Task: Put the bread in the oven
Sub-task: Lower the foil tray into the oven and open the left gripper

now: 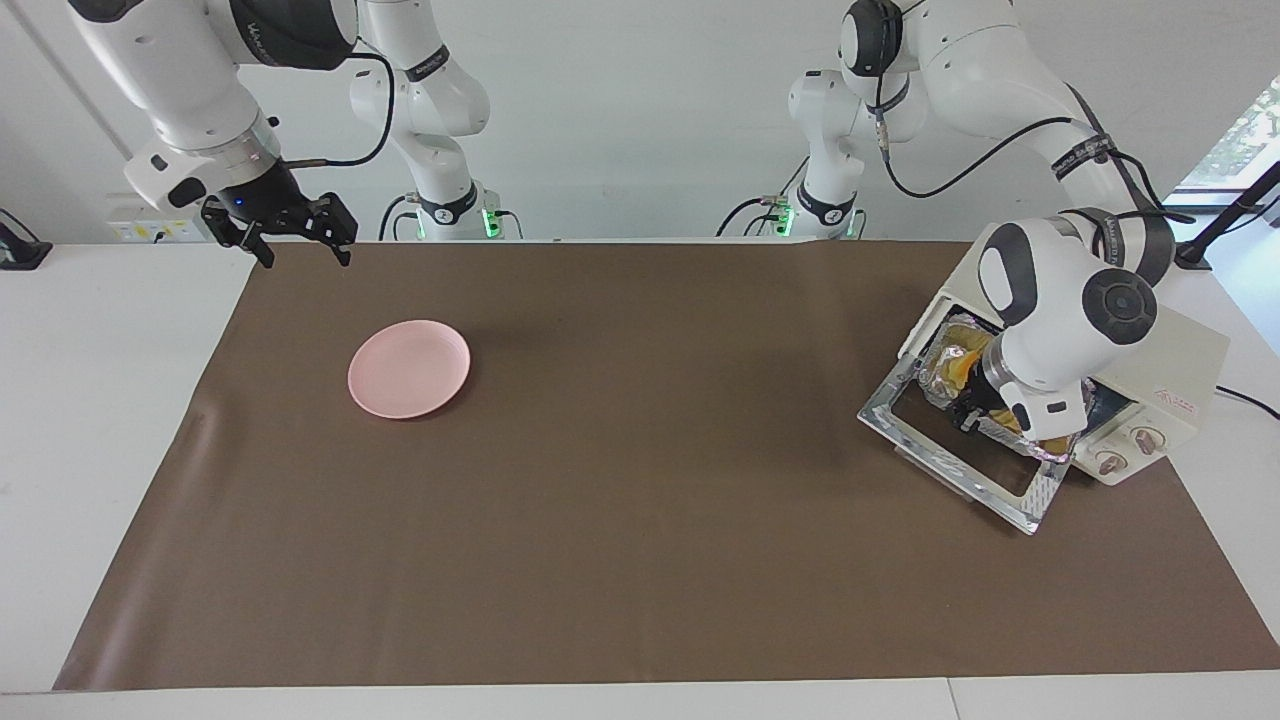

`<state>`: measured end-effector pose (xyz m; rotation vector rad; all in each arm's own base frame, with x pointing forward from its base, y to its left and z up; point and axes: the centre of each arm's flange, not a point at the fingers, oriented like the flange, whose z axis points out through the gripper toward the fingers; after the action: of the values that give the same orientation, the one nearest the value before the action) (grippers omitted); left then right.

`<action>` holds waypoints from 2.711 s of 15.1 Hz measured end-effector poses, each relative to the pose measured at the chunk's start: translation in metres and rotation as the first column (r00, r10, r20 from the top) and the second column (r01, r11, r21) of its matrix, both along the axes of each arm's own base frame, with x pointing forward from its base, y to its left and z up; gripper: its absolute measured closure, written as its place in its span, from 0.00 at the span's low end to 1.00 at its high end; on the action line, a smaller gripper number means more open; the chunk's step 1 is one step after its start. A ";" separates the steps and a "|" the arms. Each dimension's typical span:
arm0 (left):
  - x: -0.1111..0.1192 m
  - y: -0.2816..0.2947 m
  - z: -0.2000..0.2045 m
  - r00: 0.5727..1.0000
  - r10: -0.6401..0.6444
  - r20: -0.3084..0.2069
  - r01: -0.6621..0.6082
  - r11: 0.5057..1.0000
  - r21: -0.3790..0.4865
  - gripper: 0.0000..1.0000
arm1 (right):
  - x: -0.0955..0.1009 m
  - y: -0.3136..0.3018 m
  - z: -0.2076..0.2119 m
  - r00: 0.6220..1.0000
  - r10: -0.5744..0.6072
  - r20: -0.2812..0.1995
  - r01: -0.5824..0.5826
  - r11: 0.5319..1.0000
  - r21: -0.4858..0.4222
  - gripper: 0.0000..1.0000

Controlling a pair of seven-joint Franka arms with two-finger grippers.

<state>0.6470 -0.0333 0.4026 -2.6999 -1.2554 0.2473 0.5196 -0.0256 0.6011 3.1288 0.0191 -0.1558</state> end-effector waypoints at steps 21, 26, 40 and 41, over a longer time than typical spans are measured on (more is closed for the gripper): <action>-0.029 0.036 -0.011 1.000 -0.010 -0.011 0.010 0.999 0.040 0.98 | 0.000 0.000 0.000 1.000 0.000 0.000 0.000 1.000 0.000 0.00; -0.031 0.038 -0.013 0.999 -0.045 -0.022 0.046 0.997 0.056 0.98 | 0.000 0.000 0.000 1.000 0.000 0.000 0.000 1.000 0.000 0.00; -0.033 0.037 -0.010 0.997 -0.079 -0.017 0.080 0.993 0.084 0.39 | 0.000 0.000 0.000 1.000 0.000 0.000 0.000 1.000 0.000 0.00; -0.032 0.036 -0.010 0.996 -0.083 -0.016 0.084 0.993 0.087 0.26 | 0.000 0.000 0.000 1.000 0.000 0.000 0.000 1.000 0.000 0.00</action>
<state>0.6146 0.0031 0.3927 -2.6644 -1.1196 0.1934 0.5196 -0.0256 0.6011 3.1288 0.0191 -0.1558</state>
